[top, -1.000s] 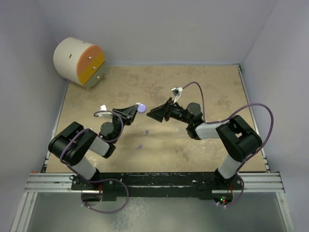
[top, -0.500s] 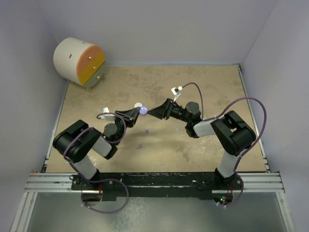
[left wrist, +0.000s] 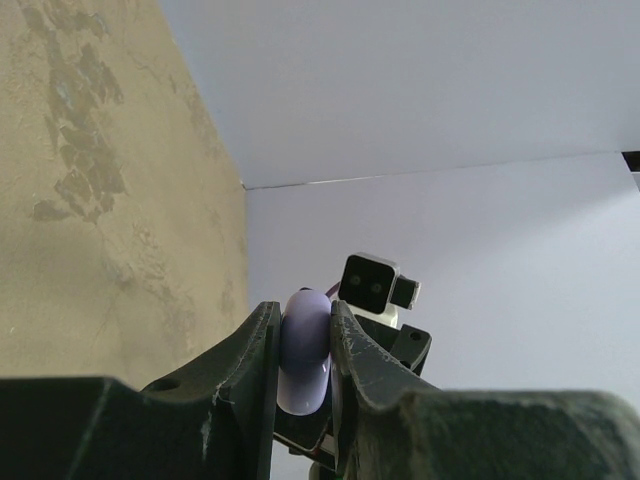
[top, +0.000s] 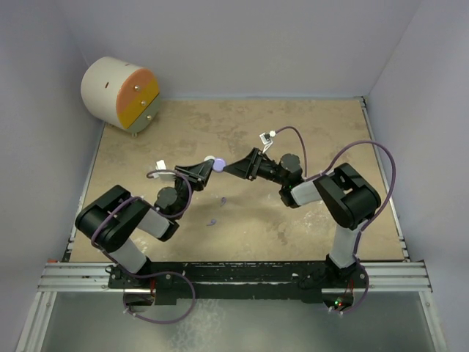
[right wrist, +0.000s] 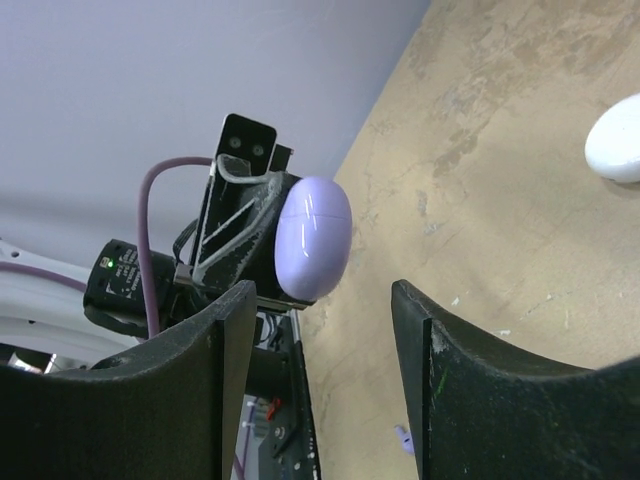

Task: Insert the wireless bluetooth earbuds into the charging case
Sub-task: Open the charging case.

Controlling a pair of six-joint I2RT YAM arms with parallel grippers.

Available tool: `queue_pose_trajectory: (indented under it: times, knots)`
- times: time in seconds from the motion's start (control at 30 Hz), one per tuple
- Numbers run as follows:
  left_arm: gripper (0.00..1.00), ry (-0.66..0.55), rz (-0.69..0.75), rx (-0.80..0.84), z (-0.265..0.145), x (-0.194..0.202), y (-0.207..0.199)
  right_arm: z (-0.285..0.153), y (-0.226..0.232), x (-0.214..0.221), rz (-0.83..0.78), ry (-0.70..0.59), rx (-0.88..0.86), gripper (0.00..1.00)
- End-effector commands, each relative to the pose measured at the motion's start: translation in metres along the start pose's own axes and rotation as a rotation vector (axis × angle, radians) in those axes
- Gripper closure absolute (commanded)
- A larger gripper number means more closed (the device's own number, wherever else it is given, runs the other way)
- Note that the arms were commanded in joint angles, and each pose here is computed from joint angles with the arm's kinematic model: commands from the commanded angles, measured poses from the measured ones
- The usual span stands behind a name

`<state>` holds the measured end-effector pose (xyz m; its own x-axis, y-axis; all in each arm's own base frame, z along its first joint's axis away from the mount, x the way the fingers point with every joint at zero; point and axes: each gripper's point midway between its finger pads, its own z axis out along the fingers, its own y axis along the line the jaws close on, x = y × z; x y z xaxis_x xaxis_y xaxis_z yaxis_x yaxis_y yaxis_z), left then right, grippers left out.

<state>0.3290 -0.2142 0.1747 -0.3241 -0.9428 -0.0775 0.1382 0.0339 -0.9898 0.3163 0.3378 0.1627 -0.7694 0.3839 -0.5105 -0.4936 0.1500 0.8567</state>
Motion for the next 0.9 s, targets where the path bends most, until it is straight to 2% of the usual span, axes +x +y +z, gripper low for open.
queue_pose_trajectory:
  times: [0.0, 0.63, 0.77, 0.87]
  knots:
    - [1.0, -0.013, -0.032, 0.234, 0.001, 0.0, -0.065, 0.007, 0.029, -0.023, -0.064, -0.041, -0.11, 0.42]
    - [1.0, 0.003, -0.033, 0.261, 0.007, 0.012, -0.071, 0.005, 0.033, -0.022, -0.056, -0.019, -0.15, 0.55]
    - [1.0, 0.008, -0.03, 0.259, 0.008, 0.015, -0.07, 0.005, 0.033, -0.021, -0.053, -0.017, -0.153, 0.64]
    - [1.0, 0.012, -0.03, 0.26, 0.008, 0.016, -0.07, 0.005, 0.034, -0.02, -0.052, -0.015, -0.155, 0.78]
